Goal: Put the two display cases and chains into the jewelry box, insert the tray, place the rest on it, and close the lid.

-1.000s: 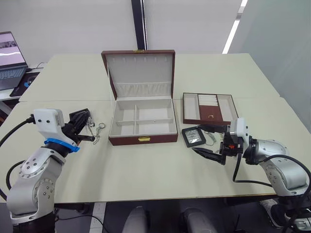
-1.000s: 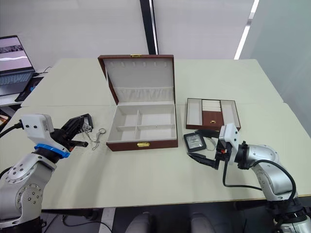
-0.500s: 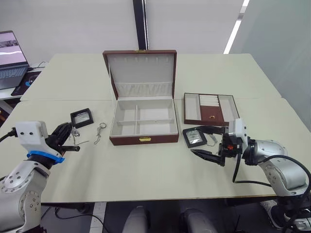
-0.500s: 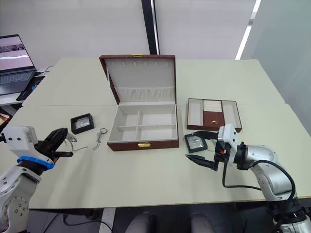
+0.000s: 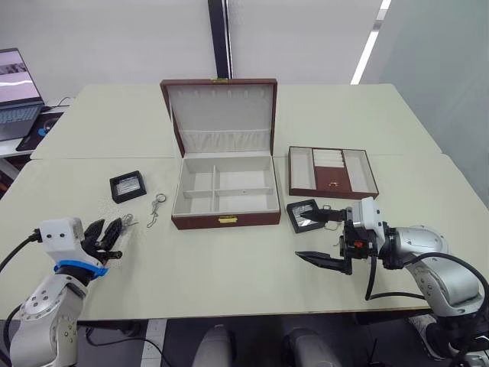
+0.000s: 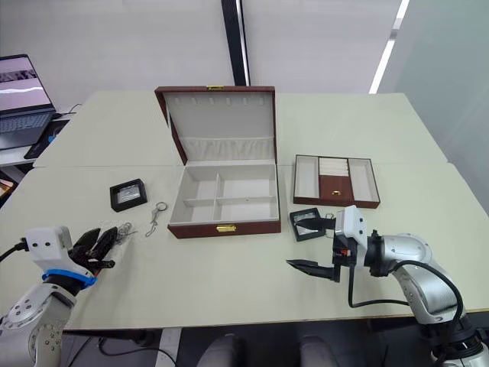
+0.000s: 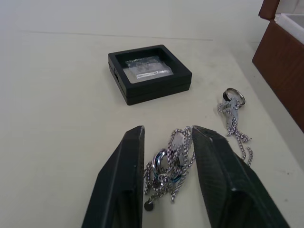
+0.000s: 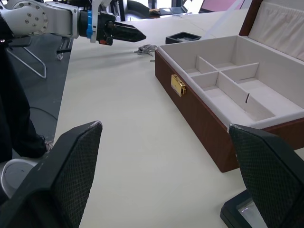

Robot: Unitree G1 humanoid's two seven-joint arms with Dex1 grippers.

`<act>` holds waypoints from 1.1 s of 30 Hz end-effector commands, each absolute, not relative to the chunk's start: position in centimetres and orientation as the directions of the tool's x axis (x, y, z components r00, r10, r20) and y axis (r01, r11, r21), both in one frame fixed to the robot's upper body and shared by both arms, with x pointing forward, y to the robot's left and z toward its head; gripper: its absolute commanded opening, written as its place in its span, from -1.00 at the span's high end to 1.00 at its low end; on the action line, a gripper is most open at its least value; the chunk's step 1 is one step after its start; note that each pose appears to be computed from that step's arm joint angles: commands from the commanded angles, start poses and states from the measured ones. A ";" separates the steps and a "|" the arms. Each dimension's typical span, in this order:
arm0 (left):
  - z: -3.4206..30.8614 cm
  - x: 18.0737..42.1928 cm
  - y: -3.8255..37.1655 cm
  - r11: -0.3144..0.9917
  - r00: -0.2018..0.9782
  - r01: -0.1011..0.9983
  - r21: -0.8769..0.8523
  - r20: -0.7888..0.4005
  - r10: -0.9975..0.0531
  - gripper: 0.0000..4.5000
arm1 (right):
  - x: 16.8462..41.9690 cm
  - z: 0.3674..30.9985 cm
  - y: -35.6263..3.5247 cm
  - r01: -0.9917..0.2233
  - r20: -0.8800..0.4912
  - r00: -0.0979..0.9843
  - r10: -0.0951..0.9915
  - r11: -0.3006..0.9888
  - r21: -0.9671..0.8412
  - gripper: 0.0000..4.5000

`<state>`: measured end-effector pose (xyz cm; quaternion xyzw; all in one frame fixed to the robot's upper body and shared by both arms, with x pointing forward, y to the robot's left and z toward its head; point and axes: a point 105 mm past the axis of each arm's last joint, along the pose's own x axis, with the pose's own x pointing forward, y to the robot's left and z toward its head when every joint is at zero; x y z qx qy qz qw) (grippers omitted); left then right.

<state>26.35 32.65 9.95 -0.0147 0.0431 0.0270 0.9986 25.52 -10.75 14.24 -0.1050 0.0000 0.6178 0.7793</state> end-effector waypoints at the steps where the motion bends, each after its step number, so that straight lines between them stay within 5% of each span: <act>1: 10.5 25.7 33.3 0.997 0.996 -0.073 -0.014 -0.051 0.072 -0.33 | 25.6 15.0 -10.5 -0.959 -0.113 0.233 0.966 0.209 -0.193 -1.00; 6: 10.1 25.9 33.7 0.997 0.996 -0.073 -0.012 -0.052 0.072 -0.98 | 25.7 15.1 -10.3 -0.960 -0.112 0.230 0.967 0.206 -0.191 -1.00; 25: 6.5 29.1 33.4 0.999 0.990 0.017 -0.034 -0.141 -0.022 -0.98 | 25.9 15.2 -10.3 -0.957 -0.108 0.245 0.963 0.223 -0.187 -1.00; 33: 5.8 28.4 33.2 1.000 0.983 0.016 -0.023 -0.182 -0.020 0.11 | 26.0 15.2 -10.3 -0.957 -0.108 0.246 0.963 0.224 -0.184 -1.00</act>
